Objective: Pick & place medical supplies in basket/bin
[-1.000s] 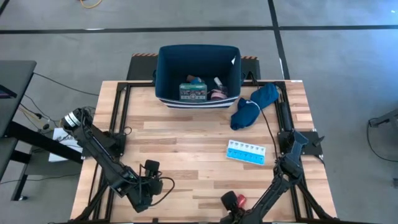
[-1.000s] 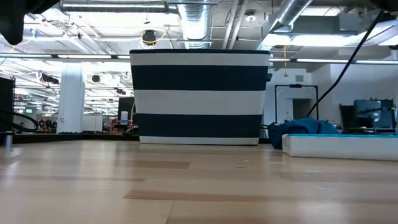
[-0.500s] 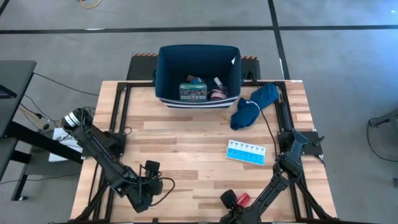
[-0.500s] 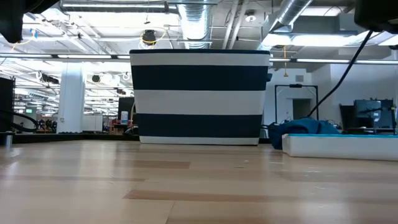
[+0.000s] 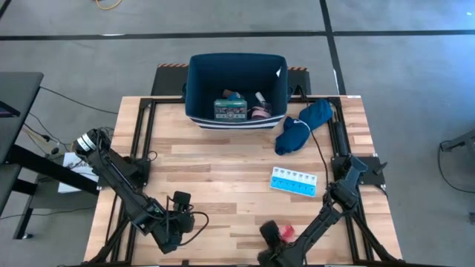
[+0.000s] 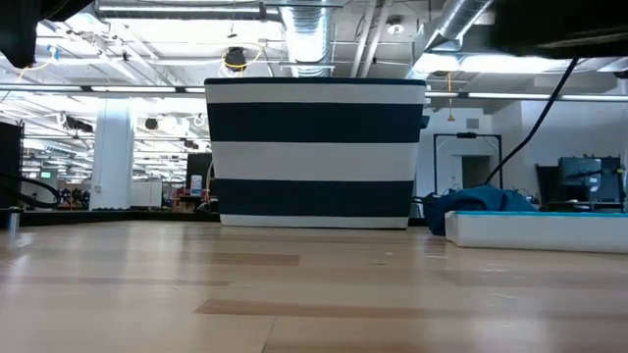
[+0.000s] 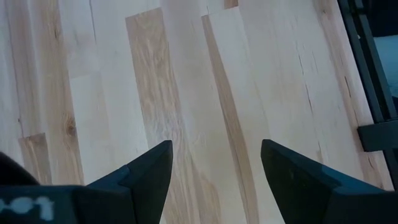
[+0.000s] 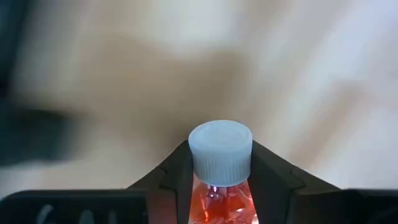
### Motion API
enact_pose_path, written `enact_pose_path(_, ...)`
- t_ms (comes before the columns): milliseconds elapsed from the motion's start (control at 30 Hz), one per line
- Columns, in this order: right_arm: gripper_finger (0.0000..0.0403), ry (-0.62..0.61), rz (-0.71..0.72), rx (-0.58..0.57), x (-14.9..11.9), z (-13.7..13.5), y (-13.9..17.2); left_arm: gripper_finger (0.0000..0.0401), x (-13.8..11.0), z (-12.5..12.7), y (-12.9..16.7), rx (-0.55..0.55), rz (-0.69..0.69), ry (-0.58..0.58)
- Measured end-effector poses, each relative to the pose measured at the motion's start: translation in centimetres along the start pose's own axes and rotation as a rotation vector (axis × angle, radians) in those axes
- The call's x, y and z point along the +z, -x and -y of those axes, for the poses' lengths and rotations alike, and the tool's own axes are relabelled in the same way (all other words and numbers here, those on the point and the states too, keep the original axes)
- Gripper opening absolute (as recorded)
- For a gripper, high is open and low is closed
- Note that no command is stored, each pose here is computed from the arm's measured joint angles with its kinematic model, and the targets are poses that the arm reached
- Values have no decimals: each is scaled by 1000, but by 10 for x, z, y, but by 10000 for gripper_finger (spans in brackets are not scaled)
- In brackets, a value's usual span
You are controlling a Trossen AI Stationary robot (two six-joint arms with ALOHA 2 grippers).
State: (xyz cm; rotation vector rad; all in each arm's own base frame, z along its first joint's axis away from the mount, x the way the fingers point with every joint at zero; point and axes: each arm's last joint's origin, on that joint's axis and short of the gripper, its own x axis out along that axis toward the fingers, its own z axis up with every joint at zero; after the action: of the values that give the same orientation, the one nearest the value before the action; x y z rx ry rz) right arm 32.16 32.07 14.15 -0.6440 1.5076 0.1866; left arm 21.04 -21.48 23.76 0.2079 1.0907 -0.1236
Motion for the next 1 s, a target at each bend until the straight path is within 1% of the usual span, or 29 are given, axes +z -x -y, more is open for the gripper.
enact_pose_path(67,113,-35,-5,-105,-3,13,4,236,0,0,0,0,0,-1)
enact_pose_path(133,119,-61,27,-230,-8,31,22,236,0,0,0,0,0,-4)
enact_pose_path(200,134,-66,40,-399,-17,50,39,236,0,0,0,0,0,-9)
enact_pose_path(267,143,-100,63,-569,-23,71,51,236,0,0,0,1,0,-20)
enact_pose_path(367,136,-184,129,-768,-33,117,76,236,0,0,0,1,0,-25)
enact_pose_path(467,116,-261,162,-903,-54,169,110,236,0,0,0,1,0,-25)
enact_pose_path(500,112,-298,158,-920,-63,186,119,236,0,0,0,0,1,-25)
enact_pose_path(567,112,-410,149,-914,-83,223,132,236,0,0,0,1,1,-25)
enact_pose_path(667,119,-642,162,-902,-122,282,151,236,0,0,0,6,3,-41)
enact_pose_path(767,134,-882,194,-823,-155,335,155,236,0,0,0,22,12,-68)
enact_pose_path(867,134,-1087,261,-712,-175,380,145,236,1,-2,0,71,38,-84)
enact_pose_path(933,124,-1135,320,-636,-183,405,138,236,2,-3,0,113,59,-100)
enact_pose_path(1000,114,-1141,412,-596,-178,432,126,236,3,-5,0,152,78,-109)
